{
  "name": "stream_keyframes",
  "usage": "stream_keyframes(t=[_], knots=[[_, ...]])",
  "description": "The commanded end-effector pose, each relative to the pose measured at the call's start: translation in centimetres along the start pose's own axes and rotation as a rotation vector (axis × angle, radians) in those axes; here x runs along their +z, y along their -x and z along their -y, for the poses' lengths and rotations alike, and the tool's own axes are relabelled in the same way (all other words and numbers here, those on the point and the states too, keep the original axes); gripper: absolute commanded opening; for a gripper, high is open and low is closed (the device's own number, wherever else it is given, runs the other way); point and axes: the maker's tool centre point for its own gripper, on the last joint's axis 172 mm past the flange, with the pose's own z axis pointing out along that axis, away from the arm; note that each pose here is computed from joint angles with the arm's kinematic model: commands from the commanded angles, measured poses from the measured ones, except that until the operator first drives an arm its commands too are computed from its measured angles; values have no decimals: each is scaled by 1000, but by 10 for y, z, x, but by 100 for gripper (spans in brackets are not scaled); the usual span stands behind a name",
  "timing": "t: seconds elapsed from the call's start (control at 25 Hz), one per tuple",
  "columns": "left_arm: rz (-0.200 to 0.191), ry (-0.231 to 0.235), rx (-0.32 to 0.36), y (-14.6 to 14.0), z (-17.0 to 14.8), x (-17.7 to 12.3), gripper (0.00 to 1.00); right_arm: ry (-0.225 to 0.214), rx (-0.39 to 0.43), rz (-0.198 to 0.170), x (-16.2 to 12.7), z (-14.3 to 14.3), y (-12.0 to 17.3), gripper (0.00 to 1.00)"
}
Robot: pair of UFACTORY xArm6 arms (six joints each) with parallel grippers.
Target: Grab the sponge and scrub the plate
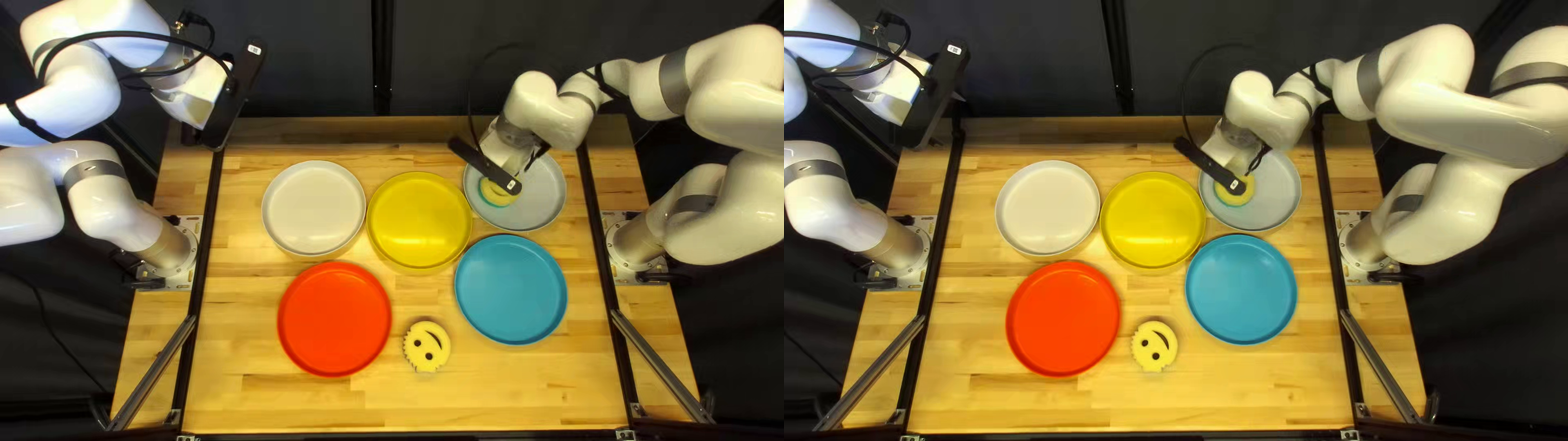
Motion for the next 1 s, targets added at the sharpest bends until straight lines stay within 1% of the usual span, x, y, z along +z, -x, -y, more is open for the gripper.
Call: stream_keyframes(t=[0.04,0.24,0.4,0.56,0.64,0.76,0.84,0.88,1.0], knots=[[0,0,0,0,0,0,100,-3,-3,3,3,-7,13,0],[0,0,0,0,0,0,100,-12,11,1,6,-15,40,0],[0,0,0,0,0,0,100,-14,27,-4,3,-19,65,0],[0,0,0,0,0,0,100,-17,38,-7,1,-19,74,0],[0,0,0,0,0,0,100,-14,42,-7,-1,-15,71,0],[0,0,0,0,0,0,100,-7,38,-5,-3,-4,55,0],[0,0,0,0,0,0,100,-1,33,-4,-4,4,43,0],[0,0,0,0,0,0,100,4,27,-3,-3,10,32,0],[0,0,0,0,0,0,100,5,10,0,0,20,11,0]])
